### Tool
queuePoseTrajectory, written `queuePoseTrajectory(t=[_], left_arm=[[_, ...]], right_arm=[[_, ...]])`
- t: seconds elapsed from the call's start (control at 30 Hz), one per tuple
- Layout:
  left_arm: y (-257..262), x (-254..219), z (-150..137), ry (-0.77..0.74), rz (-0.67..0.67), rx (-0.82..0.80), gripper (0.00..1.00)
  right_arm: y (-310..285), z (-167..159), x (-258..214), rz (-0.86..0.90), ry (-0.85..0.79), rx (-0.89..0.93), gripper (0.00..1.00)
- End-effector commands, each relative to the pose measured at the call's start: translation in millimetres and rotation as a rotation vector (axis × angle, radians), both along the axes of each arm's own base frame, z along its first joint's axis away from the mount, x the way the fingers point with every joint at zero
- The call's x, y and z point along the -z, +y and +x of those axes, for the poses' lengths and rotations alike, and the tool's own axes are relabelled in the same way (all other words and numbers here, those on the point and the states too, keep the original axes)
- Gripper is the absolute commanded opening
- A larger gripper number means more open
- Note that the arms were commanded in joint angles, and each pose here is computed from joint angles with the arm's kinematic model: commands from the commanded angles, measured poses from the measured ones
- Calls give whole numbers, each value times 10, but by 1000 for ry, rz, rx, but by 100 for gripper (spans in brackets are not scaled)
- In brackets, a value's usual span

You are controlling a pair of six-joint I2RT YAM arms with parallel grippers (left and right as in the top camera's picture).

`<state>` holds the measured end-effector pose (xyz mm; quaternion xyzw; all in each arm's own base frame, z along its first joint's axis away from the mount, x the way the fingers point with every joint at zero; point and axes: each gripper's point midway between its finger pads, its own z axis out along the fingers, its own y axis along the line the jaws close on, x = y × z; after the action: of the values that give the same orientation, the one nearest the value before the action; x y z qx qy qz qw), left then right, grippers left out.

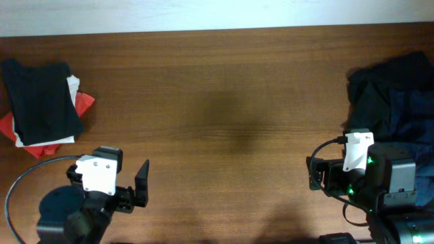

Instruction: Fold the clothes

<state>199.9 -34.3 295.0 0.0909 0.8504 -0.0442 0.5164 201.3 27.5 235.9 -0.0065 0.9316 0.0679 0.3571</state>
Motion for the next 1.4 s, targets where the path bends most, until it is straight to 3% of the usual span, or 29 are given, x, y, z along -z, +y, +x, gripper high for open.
queuePoseTrajectory(t=[0.0,0.33,0.43,0.7,0.77,1.03,1.37], left_arm=[[7,87,-40,33,-1,-4,99],[9,119,-58,48,0,-4,99],[9,118,-58,47,0,-4,99],[9,119,-58,48,0,-4,99],[9,119,-58,48,0,-4,99],[9,118,-58,47,0,-4,99],[9,118,-58,47,0,-4,99]], right_arm=[[-53,9,39,-13,9,28,99],[-122,-2,-28,-44,-35,49,99],[-133,75,-170,-51,-214,47,99],[-127,262,113,-12,-736,65,99],[-154,295,194,-11,-793,78,99],[-227,416,816,-105,-723,67,99],[-226,417,808,-130,-728,54,99]])
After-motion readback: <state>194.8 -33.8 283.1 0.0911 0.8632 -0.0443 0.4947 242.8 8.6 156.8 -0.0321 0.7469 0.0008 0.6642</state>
